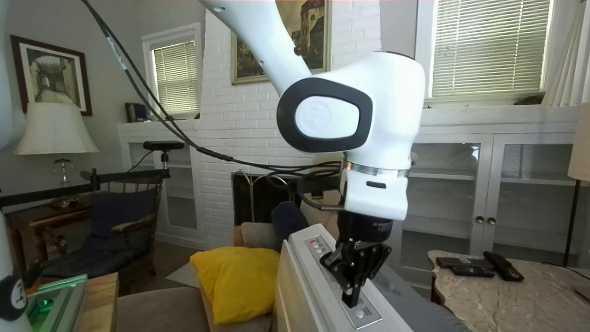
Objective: Press the button on the heater
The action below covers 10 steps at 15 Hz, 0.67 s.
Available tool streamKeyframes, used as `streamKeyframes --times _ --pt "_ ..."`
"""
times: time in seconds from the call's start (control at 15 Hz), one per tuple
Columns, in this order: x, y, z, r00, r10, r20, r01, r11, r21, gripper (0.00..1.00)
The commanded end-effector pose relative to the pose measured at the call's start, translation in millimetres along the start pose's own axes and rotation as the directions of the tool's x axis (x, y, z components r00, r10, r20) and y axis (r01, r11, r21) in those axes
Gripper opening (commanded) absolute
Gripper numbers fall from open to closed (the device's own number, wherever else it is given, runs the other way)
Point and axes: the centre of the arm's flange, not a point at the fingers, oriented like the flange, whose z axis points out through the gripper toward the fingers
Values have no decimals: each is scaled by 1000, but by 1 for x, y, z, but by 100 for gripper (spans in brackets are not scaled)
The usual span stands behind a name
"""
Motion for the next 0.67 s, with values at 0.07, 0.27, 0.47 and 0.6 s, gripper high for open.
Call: streamKeyframes --times 0.07,0.27,0.47,0.6 --pt "2 -2 8 1000 11 2 -11 1000 9 0" --pt "2 -2 10 1000 11 -1 -11 1000 13 0" --pt "2 -3 11 1000 5 -1 -5 999 32 0" --pt "2 -4 12 1000 4 -1 -4 999 40 0"
